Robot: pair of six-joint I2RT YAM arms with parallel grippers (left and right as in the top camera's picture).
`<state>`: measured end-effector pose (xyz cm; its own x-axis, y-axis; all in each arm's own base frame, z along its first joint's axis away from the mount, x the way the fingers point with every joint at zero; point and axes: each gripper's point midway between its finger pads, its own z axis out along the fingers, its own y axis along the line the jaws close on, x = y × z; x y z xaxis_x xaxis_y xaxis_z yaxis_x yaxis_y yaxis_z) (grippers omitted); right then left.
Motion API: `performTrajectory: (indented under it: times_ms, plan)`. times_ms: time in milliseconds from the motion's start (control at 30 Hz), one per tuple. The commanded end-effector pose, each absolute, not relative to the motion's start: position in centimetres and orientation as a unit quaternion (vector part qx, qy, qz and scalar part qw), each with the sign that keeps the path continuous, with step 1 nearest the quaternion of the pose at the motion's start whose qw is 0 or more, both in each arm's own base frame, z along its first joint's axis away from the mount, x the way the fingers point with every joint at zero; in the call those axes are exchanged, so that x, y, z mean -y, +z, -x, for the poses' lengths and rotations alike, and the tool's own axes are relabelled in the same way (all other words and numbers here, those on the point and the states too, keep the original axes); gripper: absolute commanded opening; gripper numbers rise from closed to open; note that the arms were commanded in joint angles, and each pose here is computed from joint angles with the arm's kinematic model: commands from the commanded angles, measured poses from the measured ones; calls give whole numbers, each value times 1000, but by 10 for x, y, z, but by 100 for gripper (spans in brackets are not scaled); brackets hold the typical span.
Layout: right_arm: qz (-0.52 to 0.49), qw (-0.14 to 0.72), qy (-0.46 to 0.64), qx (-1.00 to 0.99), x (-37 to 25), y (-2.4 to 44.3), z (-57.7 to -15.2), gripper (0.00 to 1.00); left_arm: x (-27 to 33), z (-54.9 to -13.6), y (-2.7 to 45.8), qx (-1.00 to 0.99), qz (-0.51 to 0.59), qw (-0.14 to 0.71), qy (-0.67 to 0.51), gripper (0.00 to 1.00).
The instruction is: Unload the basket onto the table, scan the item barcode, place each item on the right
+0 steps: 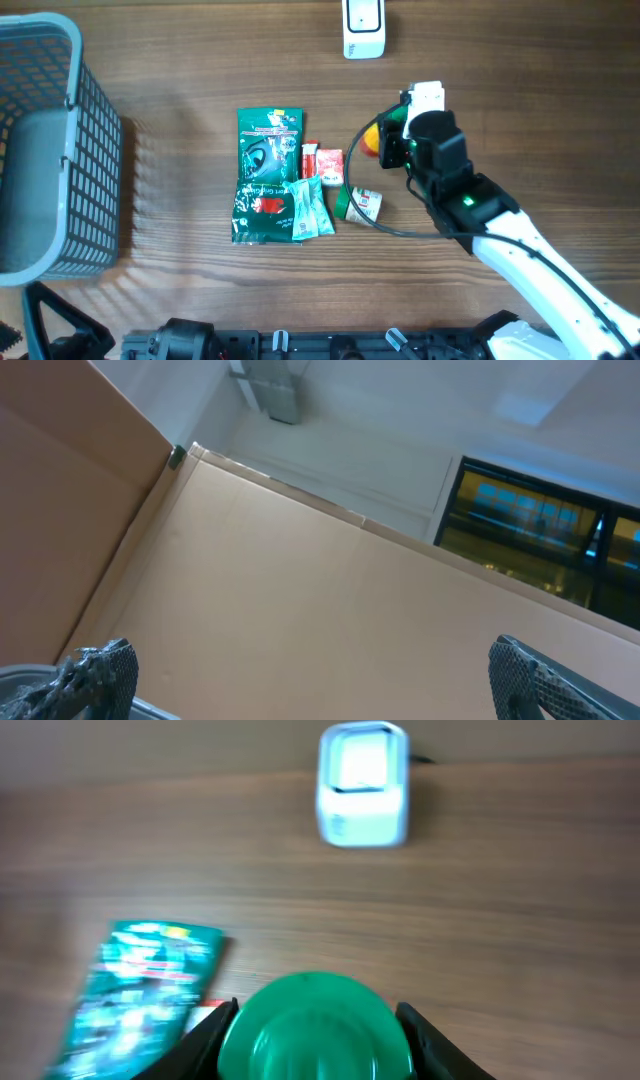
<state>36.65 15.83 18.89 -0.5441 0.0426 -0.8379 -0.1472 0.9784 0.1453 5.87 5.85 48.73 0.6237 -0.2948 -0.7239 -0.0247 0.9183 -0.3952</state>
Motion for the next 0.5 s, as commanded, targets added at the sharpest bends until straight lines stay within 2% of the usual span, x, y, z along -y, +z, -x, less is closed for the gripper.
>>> performTrajectory:
  times_ms: [0,200,267,333,367,467]
  plan:
    - [-6,474,-6,-880,-126,171,-379,4,-61,-57,485,-425,195,881,-74,100]
    - [-9,435,-53,-899,-118,131,-382,6,-61,-57,485,-425,195,881,-74,100]
    - [-18,431,-50,-901,-118,126,-383,20,-61,-57,485,-425,195,881,-74,100]
    - [-24,431,-47,-901,-118,126,-383,25,-61,-57,485,-425,195,881,-74,100]
    - [-26,432,-46,-901,-118,127,-383,34,-61,-57,485,-425,195,881,-74,100]
    - [-36,429,-34,-902,-119,128,-380,51,-61,-57,485,-425,195,881,-74,100]
